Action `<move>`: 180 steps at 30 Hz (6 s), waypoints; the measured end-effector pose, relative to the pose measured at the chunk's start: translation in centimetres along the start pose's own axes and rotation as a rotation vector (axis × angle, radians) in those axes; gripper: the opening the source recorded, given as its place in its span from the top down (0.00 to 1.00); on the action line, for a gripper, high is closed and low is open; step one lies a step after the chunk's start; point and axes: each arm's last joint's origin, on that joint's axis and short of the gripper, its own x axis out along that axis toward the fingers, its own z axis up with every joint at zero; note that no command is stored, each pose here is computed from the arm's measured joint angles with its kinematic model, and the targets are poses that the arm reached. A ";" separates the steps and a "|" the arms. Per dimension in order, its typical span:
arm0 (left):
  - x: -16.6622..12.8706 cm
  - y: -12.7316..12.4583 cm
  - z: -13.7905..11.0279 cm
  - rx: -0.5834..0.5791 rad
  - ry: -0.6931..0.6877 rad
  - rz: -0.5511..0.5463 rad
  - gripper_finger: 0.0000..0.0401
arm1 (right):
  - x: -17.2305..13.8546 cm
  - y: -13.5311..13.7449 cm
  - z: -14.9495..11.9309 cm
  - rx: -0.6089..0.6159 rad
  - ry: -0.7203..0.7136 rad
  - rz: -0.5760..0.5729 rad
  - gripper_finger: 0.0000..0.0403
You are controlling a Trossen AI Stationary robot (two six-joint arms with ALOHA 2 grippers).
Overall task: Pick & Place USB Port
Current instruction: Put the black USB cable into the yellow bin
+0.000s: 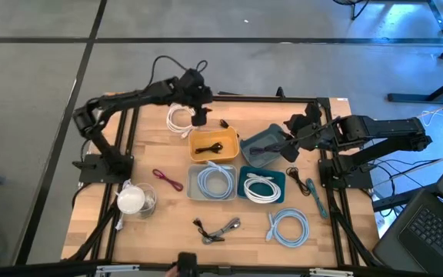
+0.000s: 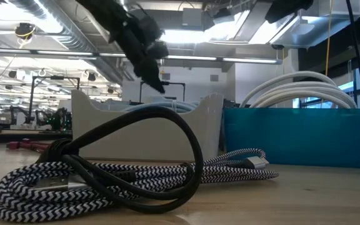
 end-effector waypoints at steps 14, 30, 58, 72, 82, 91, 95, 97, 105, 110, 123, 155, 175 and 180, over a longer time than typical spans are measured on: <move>9.1 0.6 2.1 0.361 0.228 -0.218 0.55 | 0.7 -1.2 0.4 0.019 -0.012 -0.106 0.59; 14.6 -1.7 1.1 0.486 0.289 -0.273 0.55 | 0.8 -1.2 0.5 -0.005 -0.013 -0.105 0.59; 13.4 -1.4 3.2 0.504 0.299 -0.249 1.00 | 0.8 -1.2 0.4 -0.006 -0.003 -0.084 0.59; 13.6 -2.4 4.1 0.582 0.298 -0.189 0.67 | 0.8 -1.2 0.4 -0.006 -0.004 -0.085 0.59; 14.9 -2.3 3.2 0.571 0.321 -0.205 0.58 | 0.8 -1.2 0.4 -0.005 -0.004 -0.085 0.59; 15.9 -2.1 3.1 0.605 0.313 -0.161 0.78 | 0.8 -1.1 0.4 -0.005 -0.002 -0.081 0.59; 15.7 -2.0 3.1 0.604 0.327 -0.141 0.96 | 0.8 -1.1 0.4 -0.005 -0.002 -0.081 0.59; 15.5 -2.0 3.2 0.608 0.342 -0.126 0.98 | 0.8 -1.1 0.4 -0.005 -0.002 -0.080 0.59; 10.6 -1.6 5.8 0.606 0.328 -0.017 1.00 | 0.8 -1.1 0.4 -0.006 0.000 -0.078 0.59; 5.6 -1.5 6.9 0.464 0.308 -0.035 1.00 | 0.8 -1.1 0.4 -0.007 0.003 -0.069 0.59; 1.0 -2.5 8.8 0.336 0.141 -0.082 1.00 | 0.8 -1.0 0.6 -0.014 -0.011 -0.065 0.59; 15.0 -0.8 8.4 0.088 0.233 -0.104 0.63 | 0.8 -0.9 0.7 -0.010 -0.014 -0.027 0.59; 18.4 -1.7 6.7 0.042 0.285 -0.123 0.64 | 0.8 -0.8 0.7 -0.011 -0.002 0.007 0.59; 16.6 -1.3 7.5 0.056 0.288 -0.097 0.64 | 0.8 -0.8 0.7 -0.012 -0.001 0.006 0.59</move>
